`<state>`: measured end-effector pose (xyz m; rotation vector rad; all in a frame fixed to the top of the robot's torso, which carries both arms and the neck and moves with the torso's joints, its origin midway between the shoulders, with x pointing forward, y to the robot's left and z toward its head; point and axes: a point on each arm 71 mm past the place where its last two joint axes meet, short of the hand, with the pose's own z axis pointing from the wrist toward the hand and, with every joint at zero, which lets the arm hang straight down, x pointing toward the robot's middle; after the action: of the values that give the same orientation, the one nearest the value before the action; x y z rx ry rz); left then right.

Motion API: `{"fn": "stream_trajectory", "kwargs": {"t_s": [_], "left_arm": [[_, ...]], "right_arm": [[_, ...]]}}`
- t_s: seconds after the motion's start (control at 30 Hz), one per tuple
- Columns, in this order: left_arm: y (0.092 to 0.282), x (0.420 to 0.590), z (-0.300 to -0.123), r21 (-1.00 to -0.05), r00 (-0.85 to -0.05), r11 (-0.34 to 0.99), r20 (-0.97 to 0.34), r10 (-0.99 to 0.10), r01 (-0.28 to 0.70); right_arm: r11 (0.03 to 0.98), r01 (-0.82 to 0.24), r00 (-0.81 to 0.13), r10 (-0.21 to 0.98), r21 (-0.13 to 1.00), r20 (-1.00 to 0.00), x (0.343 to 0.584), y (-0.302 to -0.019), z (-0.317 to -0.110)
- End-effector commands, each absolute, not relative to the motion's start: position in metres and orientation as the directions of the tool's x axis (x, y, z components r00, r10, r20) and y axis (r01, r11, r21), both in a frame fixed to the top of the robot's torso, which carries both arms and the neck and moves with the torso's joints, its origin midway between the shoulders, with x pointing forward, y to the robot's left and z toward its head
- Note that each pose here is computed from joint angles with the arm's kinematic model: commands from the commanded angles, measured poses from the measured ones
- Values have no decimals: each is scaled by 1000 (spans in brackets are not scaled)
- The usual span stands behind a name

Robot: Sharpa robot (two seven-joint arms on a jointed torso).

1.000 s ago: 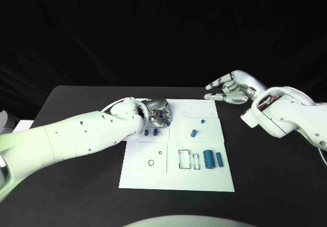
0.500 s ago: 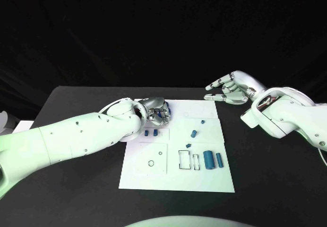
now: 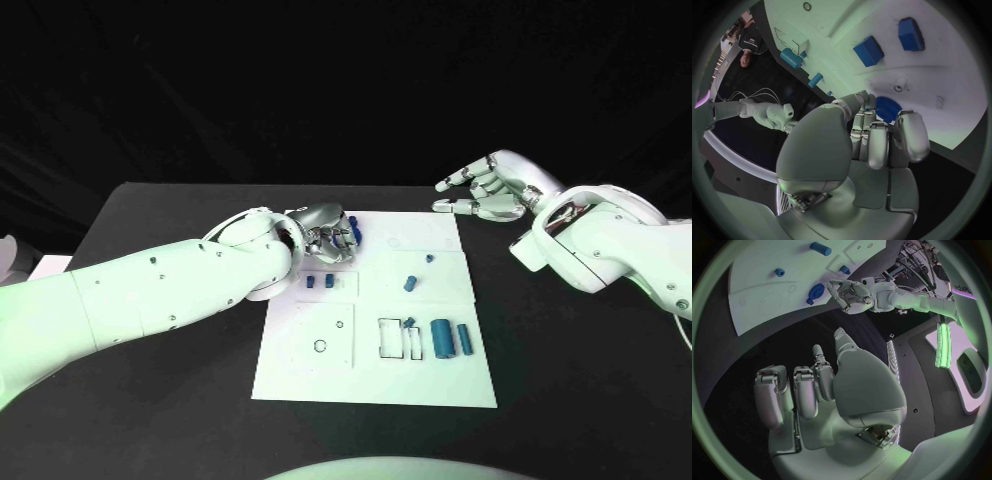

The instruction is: Assemble the parts on the task board

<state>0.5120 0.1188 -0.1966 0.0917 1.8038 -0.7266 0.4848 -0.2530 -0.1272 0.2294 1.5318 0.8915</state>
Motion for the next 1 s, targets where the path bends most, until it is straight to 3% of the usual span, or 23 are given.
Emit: {"fn": "stream_trajectory", "kwargs": {"t_s": [0.03,0.3,0.53,0.83,1.0], "left_arm": [[117,510,-195,-454,-370,790,-876,-311,412],[119,507,-192,-490,-373,766,-860,-348,415],[127,501,-186,-593,-391,704,-799,-457,391],[147,494,-177,-776,-438,573,-626,-646,263],[162,489,-175,-883,-465,441,-462,-756,159]], "right_arm": [[677,-361,-205,614,642,-762,484,-252,-128],[694,-359,-219,588,625,-779,482,-253,-129],[738,-405,-223,492,539,-841,472,-249,-132],[770,-487,-236,337,411,-911,452,-239,-137],[774,-547,-242,220,320,-945,433,-227,-142]]}}
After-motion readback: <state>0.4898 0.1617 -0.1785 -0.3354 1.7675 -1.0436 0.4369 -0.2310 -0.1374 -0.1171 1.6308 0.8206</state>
